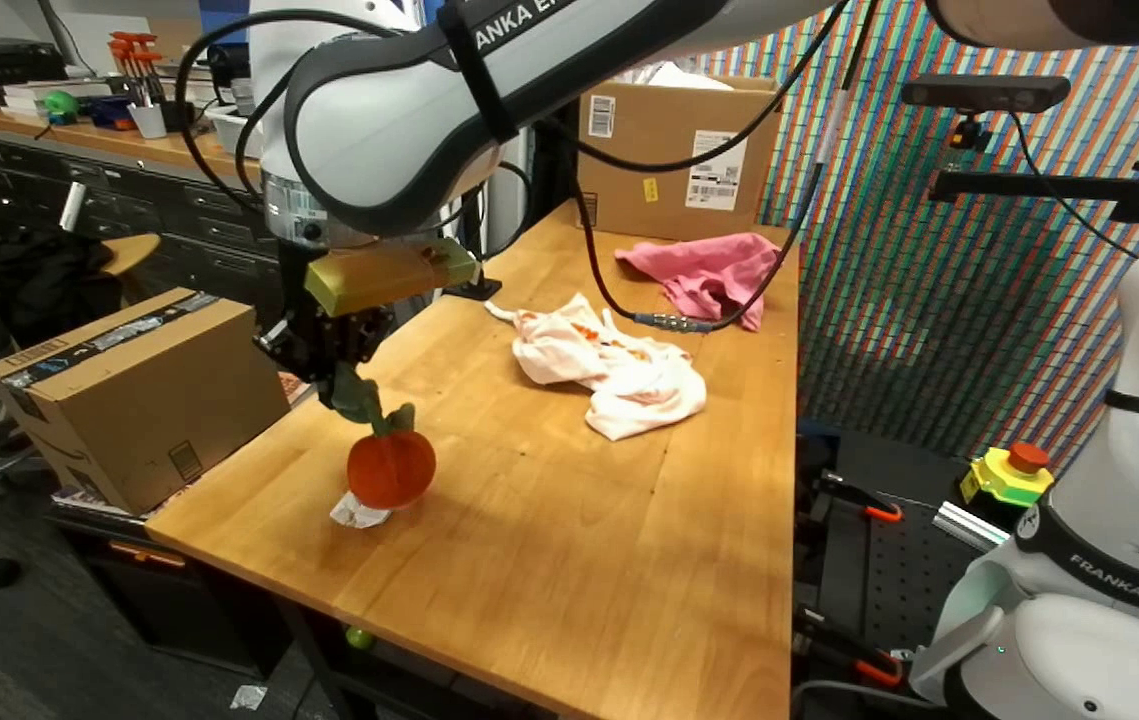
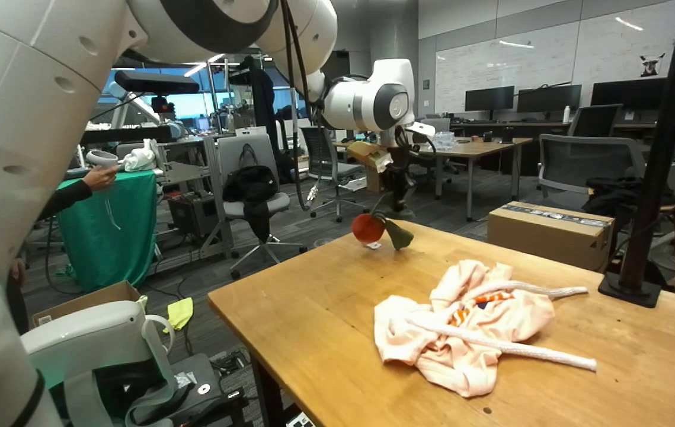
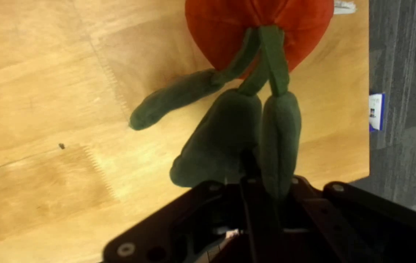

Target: Move the pink t-shirt to the right, move the radish and white rope to the left

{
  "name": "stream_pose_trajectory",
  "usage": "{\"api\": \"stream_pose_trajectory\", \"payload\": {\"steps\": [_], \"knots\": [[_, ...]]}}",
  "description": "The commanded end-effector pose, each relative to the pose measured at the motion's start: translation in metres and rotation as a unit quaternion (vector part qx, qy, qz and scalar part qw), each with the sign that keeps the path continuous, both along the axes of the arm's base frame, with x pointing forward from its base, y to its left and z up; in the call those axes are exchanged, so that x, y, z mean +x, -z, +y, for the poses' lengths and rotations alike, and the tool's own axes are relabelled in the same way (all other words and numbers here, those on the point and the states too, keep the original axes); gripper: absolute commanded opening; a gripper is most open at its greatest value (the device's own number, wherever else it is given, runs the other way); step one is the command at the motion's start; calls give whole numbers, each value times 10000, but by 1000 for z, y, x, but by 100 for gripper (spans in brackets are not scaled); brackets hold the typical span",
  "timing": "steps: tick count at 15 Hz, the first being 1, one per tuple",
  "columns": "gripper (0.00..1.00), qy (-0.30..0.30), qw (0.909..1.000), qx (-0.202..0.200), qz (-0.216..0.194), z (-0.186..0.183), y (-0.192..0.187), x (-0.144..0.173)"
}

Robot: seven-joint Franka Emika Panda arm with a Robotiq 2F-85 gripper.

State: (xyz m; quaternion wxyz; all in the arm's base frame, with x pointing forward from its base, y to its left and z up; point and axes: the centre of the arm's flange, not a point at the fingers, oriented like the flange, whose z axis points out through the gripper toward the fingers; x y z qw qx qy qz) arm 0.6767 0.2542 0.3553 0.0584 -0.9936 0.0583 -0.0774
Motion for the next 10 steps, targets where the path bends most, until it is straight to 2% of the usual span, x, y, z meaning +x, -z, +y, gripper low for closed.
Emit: {"api": "stream_pose_trajectory", "payload": {"steps": [1,4,10], "knots": [[2,-425,9968,-340,583,21,12,11],[2,-750,9910,-647,896,28,26,8],[2,-1097,9870,-775,884,34,23,12]]}}
